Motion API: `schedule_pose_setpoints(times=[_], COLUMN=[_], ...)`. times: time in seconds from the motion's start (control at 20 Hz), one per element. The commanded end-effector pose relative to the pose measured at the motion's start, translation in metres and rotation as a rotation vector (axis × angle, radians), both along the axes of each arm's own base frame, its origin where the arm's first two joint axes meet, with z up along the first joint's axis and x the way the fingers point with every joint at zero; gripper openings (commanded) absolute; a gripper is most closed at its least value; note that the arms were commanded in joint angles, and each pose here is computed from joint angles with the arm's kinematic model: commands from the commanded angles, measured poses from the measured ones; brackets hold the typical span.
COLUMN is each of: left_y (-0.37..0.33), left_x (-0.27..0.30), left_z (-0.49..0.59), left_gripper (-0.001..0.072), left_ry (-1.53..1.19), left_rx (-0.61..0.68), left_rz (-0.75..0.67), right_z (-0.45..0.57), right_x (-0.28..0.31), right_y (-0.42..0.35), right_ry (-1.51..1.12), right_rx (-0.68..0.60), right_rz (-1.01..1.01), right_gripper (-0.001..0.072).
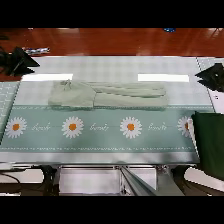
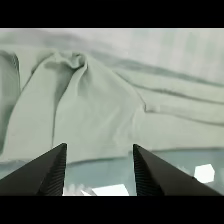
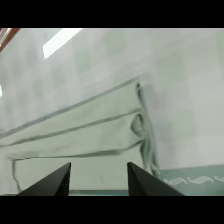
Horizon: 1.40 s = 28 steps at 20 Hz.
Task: Fold the shirts.
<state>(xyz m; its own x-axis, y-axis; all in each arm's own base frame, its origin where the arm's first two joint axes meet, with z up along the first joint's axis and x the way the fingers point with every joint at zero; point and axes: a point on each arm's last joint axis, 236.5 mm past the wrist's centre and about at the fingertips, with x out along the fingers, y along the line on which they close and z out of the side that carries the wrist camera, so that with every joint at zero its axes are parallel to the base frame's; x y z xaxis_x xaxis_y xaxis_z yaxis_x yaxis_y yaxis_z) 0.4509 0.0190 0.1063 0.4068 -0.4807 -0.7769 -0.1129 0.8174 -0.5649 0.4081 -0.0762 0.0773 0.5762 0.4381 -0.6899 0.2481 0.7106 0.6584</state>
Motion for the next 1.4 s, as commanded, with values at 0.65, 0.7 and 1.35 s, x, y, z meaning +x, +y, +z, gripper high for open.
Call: schedule_pose_setpoints(times=[0.65, 0.7, 1.35], left_y=[-0.083, -0.083, -0.083], left_x=[-0.105, -0.105, -0.104], left_z=[-0.056, -0.057, -0.063], left_gripper=[0.0506, 0.0506, 0.0506], left_ry=[-0.188, -0.183, -0.159], left_rx=[0.129, 0.128, 0.118], left_rz=[-0.004, -0.004, 0.006], right_z=[-0.124, -0.13, -0.184], right_x=[-0.021, -0.02, 0.034], right_y=[0.013, 0.02, 0.126], right_ry=[0.133, 0.146, 0.257], right_rx=[0.197, 0.197, 0.208], right_rz=[-0.137, -0.116, 0.095], right_gripper=[0.0416, 0.0416, 0.0413])
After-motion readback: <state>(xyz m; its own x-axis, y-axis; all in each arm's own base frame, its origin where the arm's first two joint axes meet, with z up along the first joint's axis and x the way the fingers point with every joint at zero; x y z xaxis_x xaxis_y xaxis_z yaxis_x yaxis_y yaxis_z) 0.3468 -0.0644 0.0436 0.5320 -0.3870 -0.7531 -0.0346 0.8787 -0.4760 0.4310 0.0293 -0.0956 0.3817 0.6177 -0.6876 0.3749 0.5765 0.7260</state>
